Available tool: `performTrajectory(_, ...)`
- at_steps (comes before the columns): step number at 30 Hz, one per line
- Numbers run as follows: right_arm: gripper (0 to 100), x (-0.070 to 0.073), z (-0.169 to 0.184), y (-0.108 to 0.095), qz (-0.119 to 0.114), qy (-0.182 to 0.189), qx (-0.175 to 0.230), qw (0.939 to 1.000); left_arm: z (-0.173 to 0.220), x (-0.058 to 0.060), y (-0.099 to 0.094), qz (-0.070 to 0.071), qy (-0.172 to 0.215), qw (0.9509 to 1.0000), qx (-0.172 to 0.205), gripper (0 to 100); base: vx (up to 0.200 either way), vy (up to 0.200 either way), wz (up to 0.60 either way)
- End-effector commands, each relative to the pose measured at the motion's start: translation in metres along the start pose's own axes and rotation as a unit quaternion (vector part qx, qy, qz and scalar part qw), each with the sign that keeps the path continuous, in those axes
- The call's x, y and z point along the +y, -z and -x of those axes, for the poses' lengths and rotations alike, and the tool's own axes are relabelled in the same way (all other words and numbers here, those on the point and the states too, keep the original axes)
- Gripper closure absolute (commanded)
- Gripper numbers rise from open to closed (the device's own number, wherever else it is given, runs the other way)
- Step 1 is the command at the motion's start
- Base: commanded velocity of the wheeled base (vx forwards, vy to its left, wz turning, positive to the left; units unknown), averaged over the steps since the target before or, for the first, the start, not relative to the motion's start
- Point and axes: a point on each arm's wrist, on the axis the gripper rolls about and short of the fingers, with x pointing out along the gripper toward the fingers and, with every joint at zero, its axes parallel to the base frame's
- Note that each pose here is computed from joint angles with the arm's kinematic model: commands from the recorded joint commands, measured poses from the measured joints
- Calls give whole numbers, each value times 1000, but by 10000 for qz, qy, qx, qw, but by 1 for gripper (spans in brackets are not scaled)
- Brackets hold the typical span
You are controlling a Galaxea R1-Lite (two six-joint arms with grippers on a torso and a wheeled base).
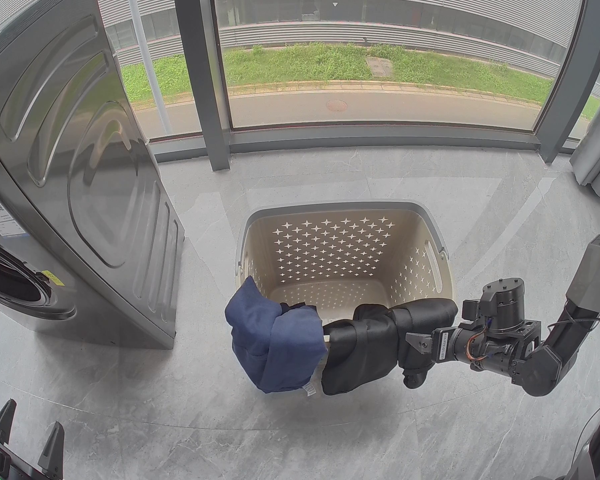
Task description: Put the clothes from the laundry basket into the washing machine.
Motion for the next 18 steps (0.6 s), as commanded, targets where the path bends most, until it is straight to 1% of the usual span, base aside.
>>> performTrajectory(1, 0, 0, -5, 1, 7, 0, 21, 10000, 0, 0, 5, 1, -1, 10000, -3, 0, 0, 0, 0)
performTrajectory(3, 0, 1, -6, 0, -1, -2, 13, 10000, 0, 0, 5, 1, -1, 10000, -3, 0, 0, 0, 0)
performTrajectory(4, 100, 1, -7, 0, -20, -15, 17, 10000, 0, 0, 5, 1, -1, 10000, -3, 0, 0, 0, 0)
performTrajectory(8, 100, 5, -7, 0, -100, -58, 4, 9999, 0, 0, 5, 1, -1, 10000, -3, 0, 0, 0, 0)
performTrajectory(9, 100, 7, -7, 0, -130, -108, 2, 9999, 0, 0, 5, 1, -1, 10000, -3, 0, 0, 0, 0)
performTrajectory(18, 100, 18, 0, 2, -73, -258, 19, 9996, 0, 0, 5, 1, -1, 10000, -3, 0, 0, 0, 0)
